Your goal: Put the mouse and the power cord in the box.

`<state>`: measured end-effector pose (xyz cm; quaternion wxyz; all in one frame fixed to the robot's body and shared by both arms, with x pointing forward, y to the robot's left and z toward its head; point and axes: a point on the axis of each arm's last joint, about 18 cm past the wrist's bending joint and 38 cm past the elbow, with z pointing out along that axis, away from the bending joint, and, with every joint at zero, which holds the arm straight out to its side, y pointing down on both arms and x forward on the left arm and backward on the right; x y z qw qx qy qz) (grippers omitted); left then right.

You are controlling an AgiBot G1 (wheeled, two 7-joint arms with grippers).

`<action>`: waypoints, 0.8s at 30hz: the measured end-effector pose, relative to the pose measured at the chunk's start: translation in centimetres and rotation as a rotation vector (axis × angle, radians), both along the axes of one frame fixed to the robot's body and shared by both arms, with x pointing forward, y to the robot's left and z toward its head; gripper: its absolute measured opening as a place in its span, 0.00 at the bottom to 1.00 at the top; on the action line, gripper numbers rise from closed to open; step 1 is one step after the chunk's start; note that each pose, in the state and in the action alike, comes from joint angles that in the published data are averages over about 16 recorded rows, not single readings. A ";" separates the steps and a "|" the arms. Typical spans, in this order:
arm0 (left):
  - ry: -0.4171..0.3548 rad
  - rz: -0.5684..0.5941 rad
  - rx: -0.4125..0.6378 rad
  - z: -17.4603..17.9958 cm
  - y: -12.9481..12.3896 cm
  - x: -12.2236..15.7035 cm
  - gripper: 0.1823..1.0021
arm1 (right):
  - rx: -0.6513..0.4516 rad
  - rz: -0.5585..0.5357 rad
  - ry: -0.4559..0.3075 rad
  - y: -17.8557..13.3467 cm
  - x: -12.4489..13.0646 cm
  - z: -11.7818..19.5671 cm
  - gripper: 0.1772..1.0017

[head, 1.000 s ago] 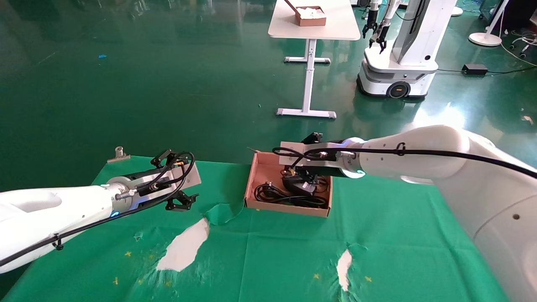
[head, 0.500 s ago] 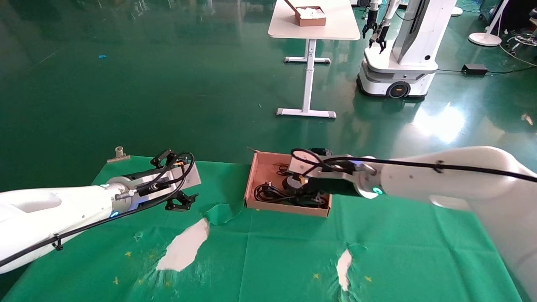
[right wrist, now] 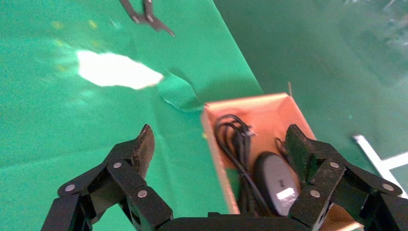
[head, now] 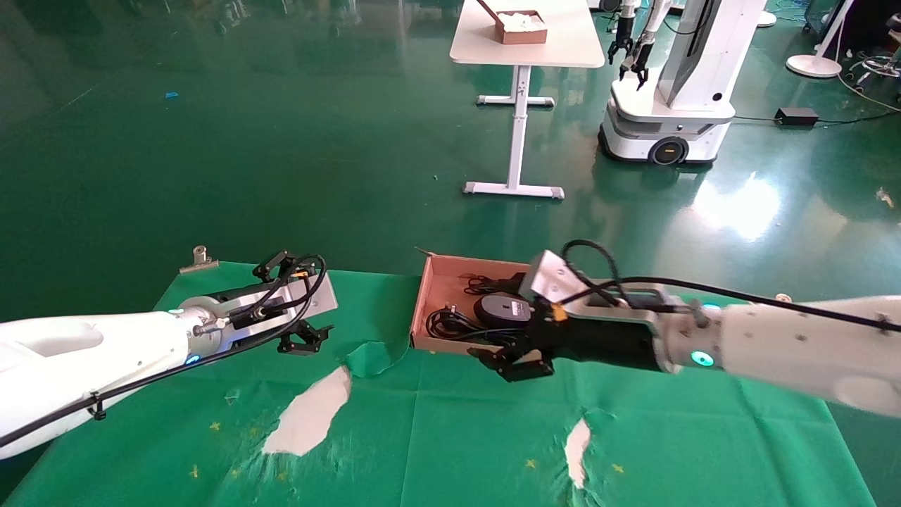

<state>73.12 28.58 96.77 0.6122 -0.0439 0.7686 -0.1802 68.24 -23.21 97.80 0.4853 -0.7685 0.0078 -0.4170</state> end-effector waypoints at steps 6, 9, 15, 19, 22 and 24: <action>0.018 0.000 -0.019 -0.3 0.1 -0.2 1.00 | 0.088 0.077 0.032 -1.5 -2.9 0.0 0.96; 0.043 -0.002 -0.046 -0.7 0.2 -0.4 1.00 | 0.125 0.116 0.045 -2.2 -4.6 0.0 0.98; 0.123 -0.015 -0.133 -2.0 0.5 -1.3 1.00 | 0.186 0.200 0.064 -3.6 -8.1 0.3 1.00; 0.194 -0.038 -0.210 -2.9 0.6 -2.3 1.00 | 0.215 0.259 0.074 -4.5 -10.6 0.5 1.00; 0.244 -0.063 -0.266 -3.5 0.6 -3.1 1.00 | 0.231 0.304 0.080 -5.1 -12.6 0.7 1.00; 0.276 -0.083 -0.302 -3.8 0.5 -3.7 1.00 | 0.238 0.334 0.084 -5.5 -13.9 0.8 1.00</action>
